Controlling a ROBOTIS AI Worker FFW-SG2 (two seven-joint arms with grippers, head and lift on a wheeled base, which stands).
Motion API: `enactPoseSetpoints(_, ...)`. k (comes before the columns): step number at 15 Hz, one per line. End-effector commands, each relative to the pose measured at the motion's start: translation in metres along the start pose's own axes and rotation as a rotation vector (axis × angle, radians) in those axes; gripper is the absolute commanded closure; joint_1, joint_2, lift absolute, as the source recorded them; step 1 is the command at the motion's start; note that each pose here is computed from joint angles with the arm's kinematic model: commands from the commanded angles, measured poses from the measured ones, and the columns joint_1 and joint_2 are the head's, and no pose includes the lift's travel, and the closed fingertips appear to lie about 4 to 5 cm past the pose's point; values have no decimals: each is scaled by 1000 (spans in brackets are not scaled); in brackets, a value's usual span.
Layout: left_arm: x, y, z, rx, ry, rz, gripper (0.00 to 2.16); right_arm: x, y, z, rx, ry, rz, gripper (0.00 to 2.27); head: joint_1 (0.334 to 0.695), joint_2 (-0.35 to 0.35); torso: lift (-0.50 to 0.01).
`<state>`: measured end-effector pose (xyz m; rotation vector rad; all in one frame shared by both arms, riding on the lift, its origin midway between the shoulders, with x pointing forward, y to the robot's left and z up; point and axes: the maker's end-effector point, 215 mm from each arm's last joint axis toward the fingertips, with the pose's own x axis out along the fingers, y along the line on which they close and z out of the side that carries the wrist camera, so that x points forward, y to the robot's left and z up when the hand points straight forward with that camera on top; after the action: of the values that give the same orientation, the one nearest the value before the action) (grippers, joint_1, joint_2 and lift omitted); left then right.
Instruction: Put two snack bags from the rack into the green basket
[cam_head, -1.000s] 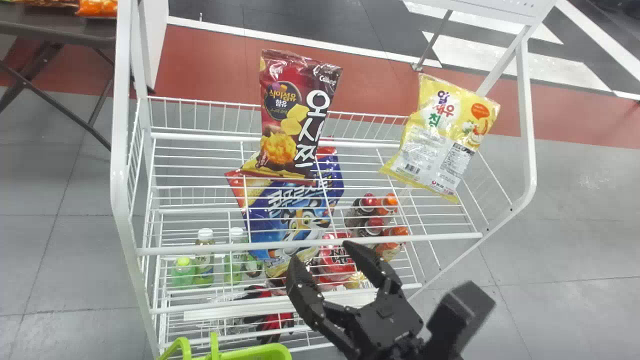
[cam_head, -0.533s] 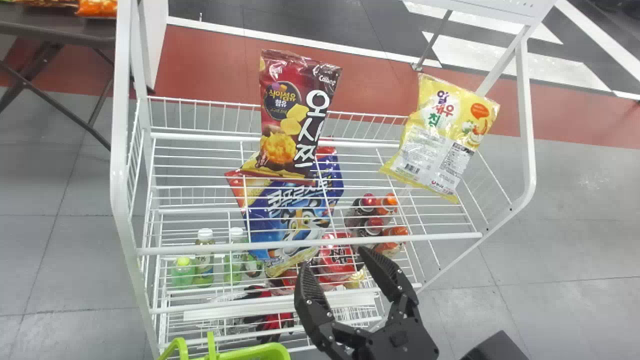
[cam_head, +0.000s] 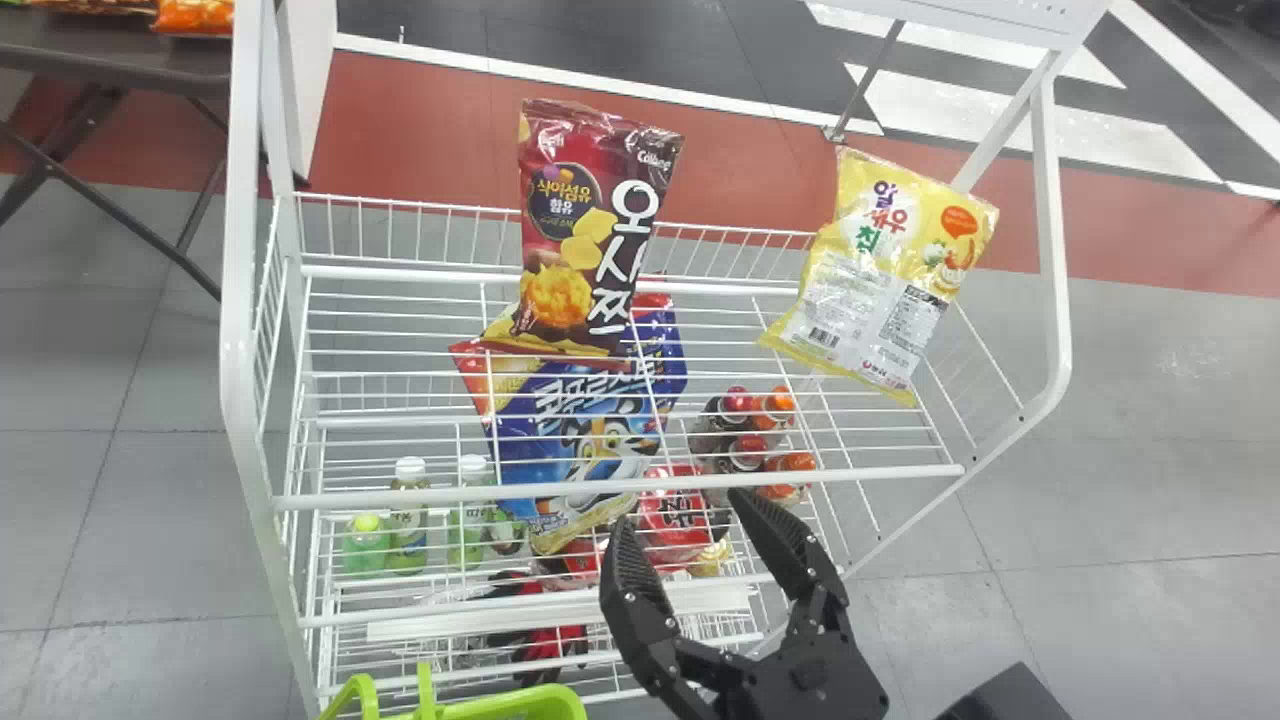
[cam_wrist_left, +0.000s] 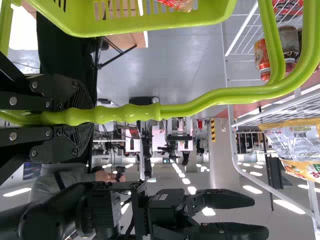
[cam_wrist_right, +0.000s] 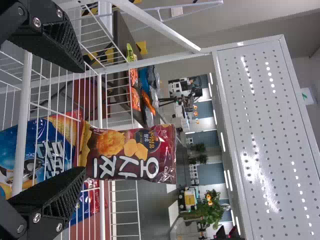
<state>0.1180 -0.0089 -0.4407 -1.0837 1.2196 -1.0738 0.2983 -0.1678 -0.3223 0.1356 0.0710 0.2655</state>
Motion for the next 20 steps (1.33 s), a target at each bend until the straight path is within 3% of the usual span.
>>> enactPoseSetpoints(1, 0, -1, -1, -2, 3, -3, 2138, -2, -2, 5, 1, -11, -3, 130, 695, -350, -7)
enactPoseSetpoints(20, 1, -13, -18, -14, 32, -8, 2138, -10, -12, 17, 9, -42, -15, 130, 695, -350, -7)
